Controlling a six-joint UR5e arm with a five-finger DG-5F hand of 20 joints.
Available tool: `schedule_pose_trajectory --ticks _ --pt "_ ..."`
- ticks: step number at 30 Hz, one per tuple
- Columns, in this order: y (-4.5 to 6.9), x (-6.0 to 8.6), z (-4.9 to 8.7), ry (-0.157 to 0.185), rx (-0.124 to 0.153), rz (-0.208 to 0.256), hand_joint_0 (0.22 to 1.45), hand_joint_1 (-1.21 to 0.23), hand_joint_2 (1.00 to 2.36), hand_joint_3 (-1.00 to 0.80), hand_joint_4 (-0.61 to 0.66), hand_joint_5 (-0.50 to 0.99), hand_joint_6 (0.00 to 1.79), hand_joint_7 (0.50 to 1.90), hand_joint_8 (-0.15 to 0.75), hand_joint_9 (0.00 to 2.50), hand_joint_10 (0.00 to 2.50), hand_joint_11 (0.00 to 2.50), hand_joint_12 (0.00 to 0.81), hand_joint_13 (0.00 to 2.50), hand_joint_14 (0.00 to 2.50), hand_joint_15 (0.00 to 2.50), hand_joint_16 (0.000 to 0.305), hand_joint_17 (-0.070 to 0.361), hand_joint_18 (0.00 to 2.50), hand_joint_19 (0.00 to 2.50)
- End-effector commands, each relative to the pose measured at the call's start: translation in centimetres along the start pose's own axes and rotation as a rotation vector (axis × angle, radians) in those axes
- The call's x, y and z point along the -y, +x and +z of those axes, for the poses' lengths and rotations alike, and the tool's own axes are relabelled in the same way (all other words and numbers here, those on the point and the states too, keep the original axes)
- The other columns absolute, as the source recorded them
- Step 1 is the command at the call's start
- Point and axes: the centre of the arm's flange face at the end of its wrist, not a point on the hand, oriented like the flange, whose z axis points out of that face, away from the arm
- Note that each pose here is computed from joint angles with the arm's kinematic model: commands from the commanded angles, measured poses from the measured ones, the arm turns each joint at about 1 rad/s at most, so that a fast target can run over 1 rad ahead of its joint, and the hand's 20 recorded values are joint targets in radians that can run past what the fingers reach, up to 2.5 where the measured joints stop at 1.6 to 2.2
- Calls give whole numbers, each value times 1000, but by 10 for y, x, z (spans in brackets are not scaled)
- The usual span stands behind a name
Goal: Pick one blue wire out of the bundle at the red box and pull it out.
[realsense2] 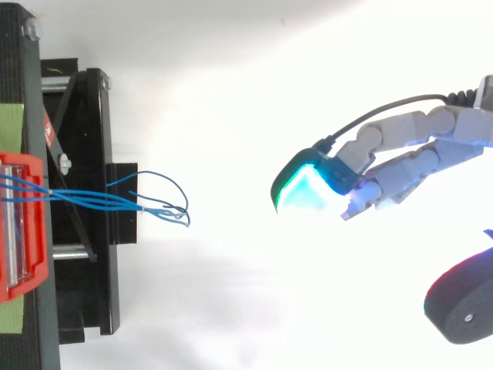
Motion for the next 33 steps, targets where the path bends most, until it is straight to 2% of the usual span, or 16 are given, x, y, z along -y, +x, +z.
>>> schedule_pose_trajectory --ticks 1,5,8,10,13,14,16,21,27,32,33 --pt "3 12 8 4 20 -23 571 -602 1001 -484 329 -190 502 749 328 529 0 0 433 619 4 136 61 138 636 391" --pt "13 38 26 16 21 -65 611 -709 1000 -500 348 -176 502 797 321 582 1 3 419 624 4 128 58 130 637 384" --pt "15 46 30 16 22 -68 626 -755 1000 -500 338 -173 502 815 305 593 1 12 404 599 4 120 56 126 613 376" --pt "18 48 35 -6 23 -69 632 -778 1000 -500 331 -172 502 816 302 590 0 13 399 589 4 114 55 124 607 368" --pt "20 46 41 -45 30 -82 625 -799 1000 -500 330 -170 503 818 296 583 0 17 395 572 4 113 54 121 590 382" --pt "19 45 44 -66 42 -115 623 -799 1000 -500 331 -170 502 818 295 580 0 15 395 571 4 116 54 121 584 371" --pt "19 45 45 -73 53 -143 619 -798 1000 -500 333 -170 502 818 296 580 0 10 395 568 6 115 54 121 585 372" --pt "18 45 46 -73 75 -176 598 -761 1000 -500 330 -169 502 817 296 581 0 20 398 567 4 121 54 122 584 379" --pt "17 41 49 -99 99 -183 588 -735 1001 -500 333 -168 503 814 301 602 0 27 400 568 3 119 55 123 585 387" --pt "16 39 50 -111 115 -241 585 -720 1000 -494 337 -167 503 815 304 615 0 44 403 576 4 123 55 124 587 394" --pt "16 37 52 -126 123 -257 582 -715 1001 -491 338 -166 503 812 302 618 1 40 403 576 4 129 55 124 588 392"
